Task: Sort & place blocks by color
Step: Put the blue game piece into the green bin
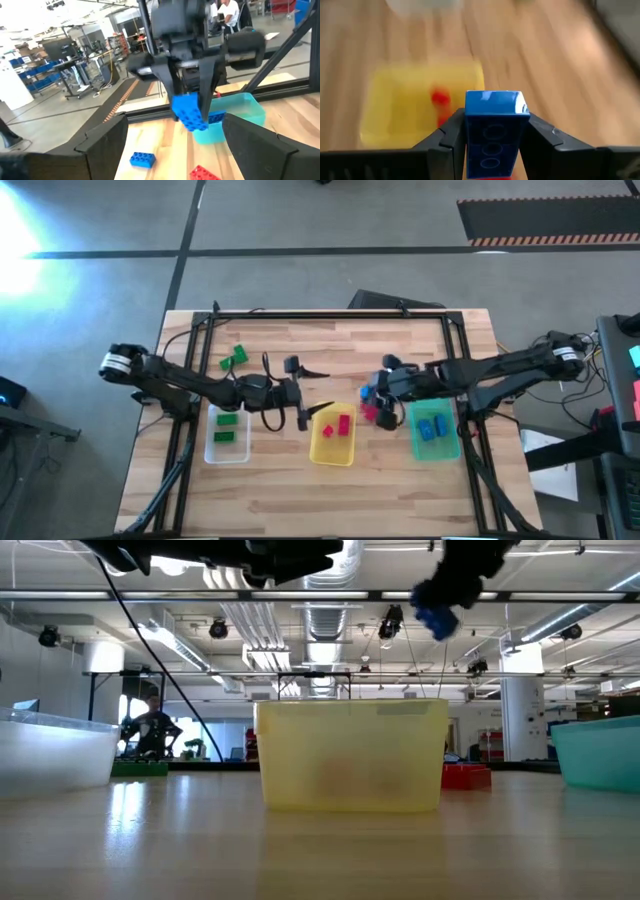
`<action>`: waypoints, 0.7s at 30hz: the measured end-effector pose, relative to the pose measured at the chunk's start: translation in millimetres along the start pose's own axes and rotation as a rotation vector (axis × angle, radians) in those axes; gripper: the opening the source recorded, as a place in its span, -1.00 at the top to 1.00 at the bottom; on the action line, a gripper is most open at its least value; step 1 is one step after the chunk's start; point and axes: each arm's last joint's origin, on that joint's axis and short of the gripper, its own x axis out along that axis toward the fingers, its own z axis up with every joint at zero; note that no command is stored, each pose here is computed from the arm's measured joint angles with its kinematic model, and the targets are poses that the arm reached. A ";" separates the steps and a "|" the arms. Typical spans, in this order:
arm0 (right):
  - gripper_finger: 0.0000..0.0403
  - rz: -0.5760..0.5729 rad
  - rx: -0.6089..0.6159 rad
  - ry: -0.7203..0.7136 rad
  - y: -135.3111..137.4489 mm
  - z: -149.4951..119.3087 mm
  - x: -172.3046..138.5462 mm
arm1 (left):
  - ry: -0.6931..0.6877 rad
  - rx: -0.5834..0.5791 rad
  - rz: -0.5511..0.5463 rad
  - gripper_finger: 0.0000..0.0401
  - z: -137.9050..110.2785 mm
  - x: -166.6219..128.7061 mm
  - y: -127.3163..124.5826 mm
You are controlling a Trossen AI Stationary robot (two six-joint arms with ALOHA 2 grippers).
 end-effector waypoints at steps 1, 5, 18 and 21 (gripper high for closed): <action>0.38 -0.017 0.030 0.077 -1.0 -3.2 -2.2 | 0.003 0.002 0.000 -0.53 1.0 -1.0 0.7; 0.38 -0.086 0.096 0.381 -5.7 -22.2 -8.7 | -0.004 0.002 0.003 -0.52 4.0 -3.0 2.2; 0.38 -0.006 0.084 0.952 -10.7 -93.2 -2.0 | -0.006 0.007 0.010 -0.52 4.4 -2.7 4.3; 0.38 -0.061 0.047 0.981 -14.1 -105.9 1.6 | -0.006 0.022 0.010 -0.52 4.4 -2.7 4.3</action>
